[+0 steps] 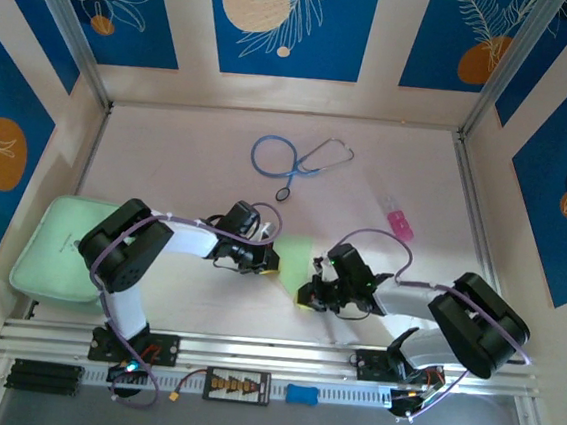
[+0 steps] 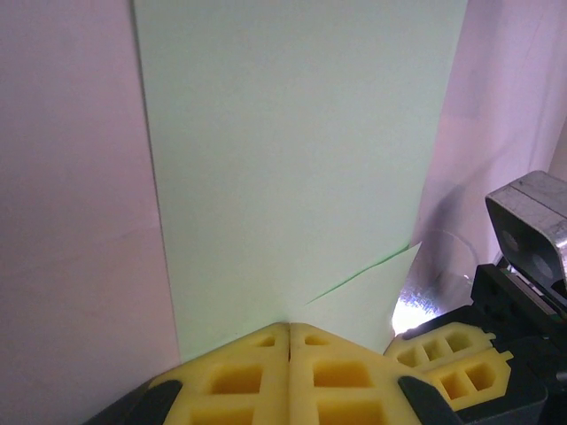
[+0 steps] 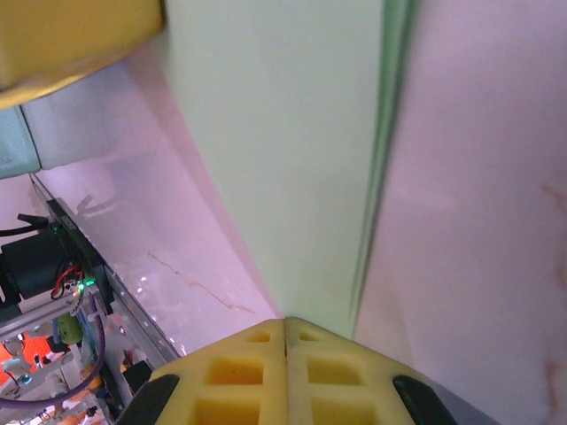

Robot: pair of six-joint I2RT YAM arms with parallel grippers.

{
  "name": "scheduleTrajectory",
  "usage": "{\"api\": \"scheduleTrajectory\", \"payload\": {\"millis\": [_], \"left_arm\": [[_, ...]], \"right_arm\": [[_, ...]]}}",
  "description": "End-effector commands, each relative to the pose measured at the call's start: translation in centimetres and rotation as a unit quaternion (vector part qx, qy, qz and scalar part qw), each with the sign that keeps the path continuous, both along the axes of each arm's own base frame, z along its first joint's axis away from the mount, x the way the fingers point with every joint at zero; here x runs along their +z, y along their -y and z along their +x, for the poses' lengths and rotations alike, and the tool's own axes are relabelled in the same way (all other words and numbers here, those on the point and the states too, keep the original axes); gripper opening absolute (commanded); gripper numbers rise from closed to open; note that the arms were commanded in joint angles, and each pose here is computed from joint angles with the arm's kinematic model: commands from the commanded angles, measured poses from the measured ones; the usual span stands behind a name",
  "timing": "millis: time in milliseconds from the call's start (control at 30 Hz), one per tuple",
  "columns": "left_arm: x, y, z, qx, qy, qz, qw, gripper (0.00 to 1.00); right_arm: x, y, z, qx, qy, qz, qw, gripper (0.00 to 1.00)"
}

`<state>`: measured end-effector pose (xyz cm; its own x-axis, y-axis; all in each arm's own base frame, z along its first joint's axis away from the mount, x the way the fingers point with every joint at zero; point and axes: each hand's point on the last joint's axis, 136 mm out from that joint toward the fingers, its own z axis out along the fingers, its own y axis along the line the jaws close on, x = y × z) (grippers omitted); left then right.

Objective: Fold a paper plane with a square sheet of paper (pick it up from the middle)
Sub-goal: Third fold the triangle at the center of the table, then fourth fold the wing at the center of the table.

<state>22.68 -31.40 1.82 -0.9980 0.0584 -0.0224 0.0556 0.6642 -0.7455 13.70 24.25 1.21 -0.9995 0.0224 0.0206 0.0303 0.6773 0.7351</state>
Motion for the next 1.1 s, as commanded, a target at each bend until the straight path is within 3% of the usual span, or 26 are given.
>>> {"api": "scheduleTrajectory", "payload": {"millis": [0, 267, 400, 500, 633, 700, 867, 967, 1067], "left_arm": [[-2.1, -2.1, 0.1, 0.031, -0.02, 0.041, 0.999, 0.0], [-1.8, -2.2, 0.2, 0.045, -0.018, 0.036, 0.998, 0.0], [-1.2, -2.9, 0.2, 0.093, -0.014, 0.026, 0.995, 0.0], [-0.6, -3.4, -0.1, 0.124, -0.006, 0.026, 0.992, 0.01], [0.7, -3.4, -0.7, 0.135, 0.011, 0.034, 0.99, 0.08], [1.8, -3.4, -0.7, 0.135, 0.026, 0.029, 0.99, 0.17], [3.6, -4.4, -0.3, 0.123, 0.067, 0.052, 0.989, 0.42], [3.7, -4.7, 0.1, 0.111, 0.06, 0.051, 0.991, 0.48], [3.7, -4.6, 0.5, 0.103, 0.043, 0.028, 0.993, 0.51]], "right_arm": [[-2.1, 2.6, -2.5, -0.012, -0.05, -0.055, 0.997, 0.05], [-0.1, 3.1, -2.1, -0.01, -0.01, -0.052, 0.999, 0.06], [1.4, 3.1, -0.7, -0.019, 0.017, -0.07, 0.997, 0.09], [2.2, 3.1, 1.0, -0.031, 0.041, -0.094, 0.994, 0.2], [2.9, 2.9, 3.2, -0.059, 0.087, -0.12, 0.987, 0.42], [3.5, 2.3, 3.9, -0.057, 0.121, -0.122, 0.983, 0.46], [4.3, 1.1, 4.8, -0.031, 0.175, -0.134, 0.975, 0.47], [3.9, 1.1, 5.2, -0.03, 0.155, -0.141, 0.977, 0.45], [3.9, -0.2, 5.5, -0.023, 0.119, -0.089, 0.989, 0.41]]}}
